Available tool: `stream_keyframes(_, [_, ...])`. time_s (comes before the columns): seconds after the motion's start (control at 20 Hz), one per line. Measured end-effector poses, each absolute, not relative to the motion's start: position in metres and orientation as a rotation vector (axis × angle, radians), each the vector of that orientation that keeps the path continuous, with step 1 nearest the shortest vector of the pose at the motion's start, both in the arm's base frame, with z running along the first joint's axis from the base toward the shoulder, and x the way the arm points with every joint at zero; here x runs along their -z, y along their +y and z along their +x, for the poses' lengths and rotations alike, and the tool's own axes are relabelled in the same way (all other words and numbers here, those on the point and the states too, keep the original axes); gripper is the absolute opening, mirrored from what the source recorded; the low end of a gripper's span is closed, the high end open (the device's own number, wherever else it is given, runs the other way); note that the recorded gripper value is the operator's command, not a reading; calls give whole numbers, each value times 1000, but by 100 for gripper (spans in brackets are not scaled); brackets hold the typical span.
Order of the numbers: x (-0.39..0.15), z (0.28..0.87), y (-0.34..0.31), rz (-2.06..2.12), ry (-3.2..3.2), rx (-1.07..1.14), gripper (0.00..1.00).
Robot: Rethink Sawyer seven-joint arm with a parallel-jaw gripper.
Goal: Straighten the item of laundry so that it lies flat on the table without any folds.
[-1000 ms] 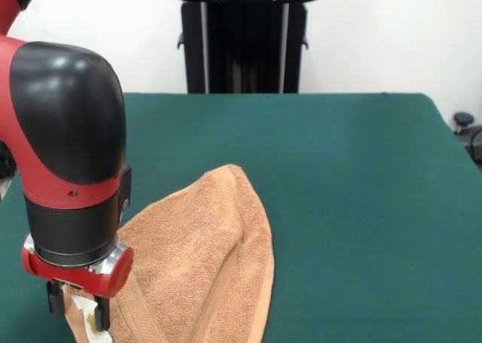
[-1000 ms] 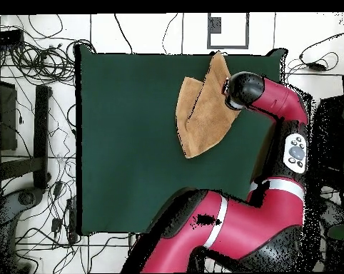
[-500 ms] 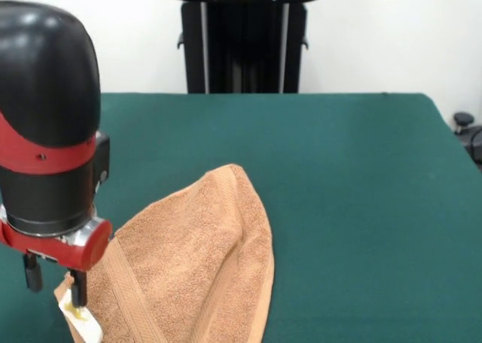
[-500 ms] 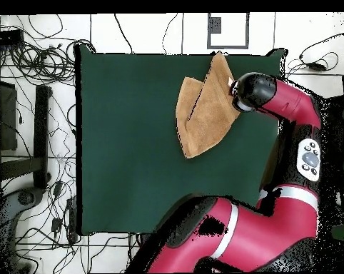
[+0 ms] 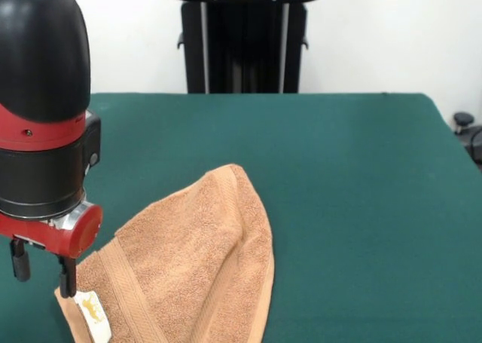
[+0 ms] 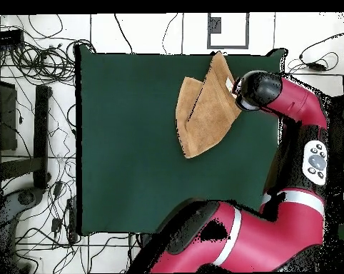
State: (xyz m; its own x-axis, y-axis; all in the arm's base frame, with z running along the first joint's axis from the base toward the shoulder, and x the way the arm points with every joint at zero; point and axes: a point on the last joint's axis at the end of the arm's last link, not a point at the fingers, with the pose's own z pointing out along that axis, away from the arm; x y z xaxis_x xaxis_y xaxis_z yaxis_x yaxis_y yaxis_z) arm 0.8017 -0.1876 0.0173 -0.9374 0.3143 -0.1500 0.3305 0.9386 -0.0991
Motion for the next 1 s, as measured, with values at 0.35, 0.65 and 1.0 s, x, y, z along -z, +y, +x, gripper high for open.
stream_keyframes(0.35, [-16, 801, -187, 493, 2965, 186, 100])
stream_keyframes(0.65, [-12, 799, -187, 491, 2971, 186, 100])
stream_keyframes(1.0, [-7, 797, -185, 488, 2974, 186, 100])
